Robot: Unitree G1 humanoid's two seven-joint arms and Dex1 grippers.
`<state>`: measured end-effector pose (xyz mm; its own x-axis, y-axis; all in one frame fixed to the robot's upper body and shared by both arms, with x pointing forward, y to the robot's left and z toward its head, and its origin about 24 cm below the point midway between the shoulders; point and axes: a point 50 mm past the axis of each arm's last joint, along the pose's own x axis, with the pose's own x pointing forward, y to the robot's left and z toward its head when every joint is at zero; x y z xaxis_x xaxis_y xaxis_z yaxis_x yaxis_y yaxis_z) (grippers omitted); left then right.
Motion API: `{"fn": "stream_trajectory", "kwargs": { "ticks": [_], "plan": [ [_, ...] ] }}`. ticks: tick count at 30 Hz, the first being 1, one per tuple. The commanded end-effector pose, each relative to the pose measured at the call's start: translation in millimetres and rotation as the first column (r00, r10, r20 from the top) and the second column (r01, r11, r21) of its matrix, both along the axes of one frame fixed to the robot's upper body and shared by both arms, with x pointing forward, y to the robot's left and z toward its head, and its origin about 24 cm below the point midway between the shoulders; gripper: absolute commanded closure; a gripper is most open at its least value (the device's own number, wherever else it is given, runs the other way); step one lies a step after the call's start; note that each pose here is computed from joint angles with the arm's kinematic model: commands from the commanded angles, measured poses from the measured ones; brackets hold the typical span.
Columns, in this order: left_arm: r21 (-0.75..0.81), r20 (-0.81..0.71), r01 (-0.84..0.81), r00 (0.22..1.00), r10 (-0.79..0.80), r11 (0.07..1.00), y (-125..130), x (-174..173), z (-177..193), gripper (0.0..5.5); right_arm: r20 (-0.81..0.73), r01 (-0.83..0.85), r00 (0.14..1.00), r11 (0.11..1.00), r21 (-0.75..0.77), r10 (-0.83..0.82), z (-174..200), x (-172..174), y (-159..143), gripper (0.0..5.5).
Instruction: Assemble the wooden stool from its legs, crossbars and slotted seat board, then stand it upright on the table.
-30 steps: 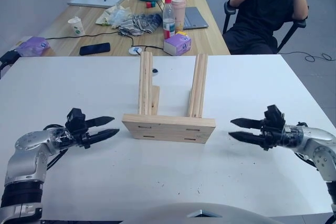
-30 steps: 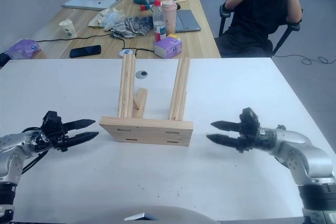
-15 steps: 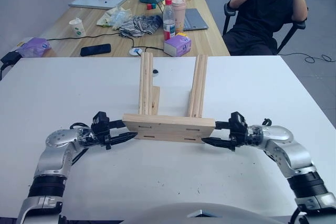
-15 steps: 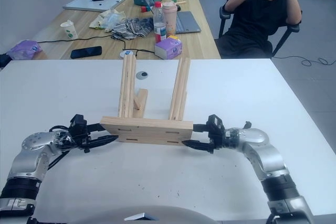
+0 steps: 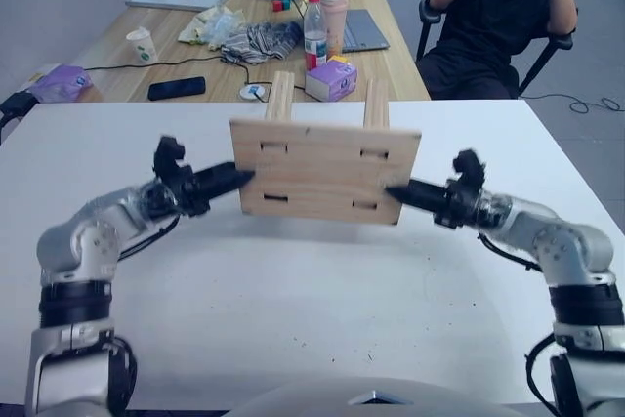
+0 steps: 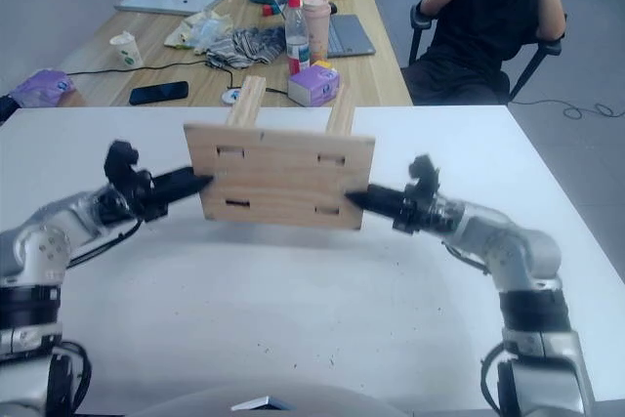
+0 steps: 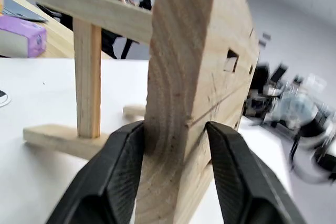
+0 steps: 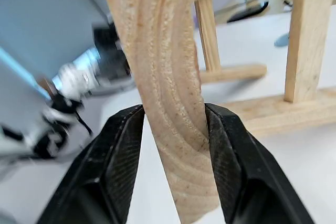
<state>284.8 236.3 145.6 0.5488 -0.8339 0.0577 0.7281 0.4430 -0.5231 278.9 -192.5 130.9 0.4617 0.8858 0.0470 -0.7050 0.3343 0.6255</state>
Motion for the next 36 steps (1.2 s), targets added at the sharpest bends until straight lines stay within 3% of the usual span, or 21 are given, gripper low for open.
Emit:
{"fn": "stream_trajectory", "kwargs": {
  "ticks": [1, 4, 6, 10, 11, 15, 20, 26, 28, 30, 33, 36],
  "plan": [
    [-0.132, -0.308, -0.330, 0.910, 0.277, 0.935, 0.6, 71.8, 73.4, 3.76, -0.314, 0.334, 0.920, 0.890, 0.310, -0.236, 67.4, 77.3, -0.9, 3.80],
    [-0.072, -0.485, -0.562, 0.741, 0.464, 0.824, 2.3, 102.1, 42.5, 3.81, -0.533, 0.590, 0.727, 0.790, 0.166, -0.432, 35.2, 110.0, 2.7, 3.91],
    [-0.059, -0.565, -0.635, 0.657, 0.499, 0.770, -7.0, 111.8, 25.1, 3.85, -0.607, 0.685, 0.612, 0.723, 0.087, -0.507, 19.2, 118.9, 1.5, 3.95],
    [-0.045, -0.650, -0.694, 0.567, 0.507, 0.718, -19.2, 116.7, 2.7, 3.97, -0.641, 0.711, 0.569, 0.700, 0.069, -0.515, 13.2, 124.7, 8.0, 4.05],
    [-0.068, -0.655, -0.687, 0.578, 0.486, 0.724, -23.8, 117.8, 2.4, 3.63, -0.620, 0.702, 0.582, 0.710, 0.057, -0.526, 12.6, 125.4, 9.8, 4.06],
    [-0.199, -0.631, -0.646, 0.660, 0.407, 0.737, -40.0, 124.5, 18.7, 3.07, -0.599, 0.687, 0.617, 0.720, 0.094, -0.511, 14.9, 127.1, 11.5, 3.18],
    [-0.313, -0.586, -0.627, 0.719, 0.374, 0.714, -34.4, 125.9, 33.8, 2.28, -0.605, 0.710, 0.622, 0.685, 0.166, -0.498, 19.5, 126.3, -3.2, 2.24],
    [-0.324, -0.548, -0.686, 0.698, 0.462, 0.652, 3.0, 114.4, 16.1, 1.37, -0.635, 0.791, 0.596, 0.497, 0.357, -0.492, 19.9, 111.0, -62.1, 1.23],
    [-0.303, -0.502, -0.712, 0.684, 0.529, 0.633, 14.6, 108.1, 3.7, 1.32, -0.603, 0.788, 0.612, 0.462, 0.407, -0.512, 12.6, 101.6, -76.6, 0.98],
    [-0.181, -0.402, -0.768, 0.628, 0.667, 0.614, 20.2, 102.5, -16.1, 1.32, -0.512, 0.809, 0.586, 0.493, 0.321, -0.628, -7.9, 92.6, -81.7, 0.98],
    [0.048, -0.061, -0.845, 0.530, 0.846, 0.532, 20.0, 88.4, -46.2, 1.32, -0.238, 0.866, 0.497, 0.495, 0.073, -0.834, -52.0, 78.7, -71.3, 0.98],
    [0.067, 0.190, -0.889, 0.457, 0.869, 0.453, 8.3, 72.8, -60.6, 1.32, -0.022, 0.909, 0.416, 0.417, -0.021, -0.909, -80.8, 64.3, -46.8, 0.98]
  ]
}}
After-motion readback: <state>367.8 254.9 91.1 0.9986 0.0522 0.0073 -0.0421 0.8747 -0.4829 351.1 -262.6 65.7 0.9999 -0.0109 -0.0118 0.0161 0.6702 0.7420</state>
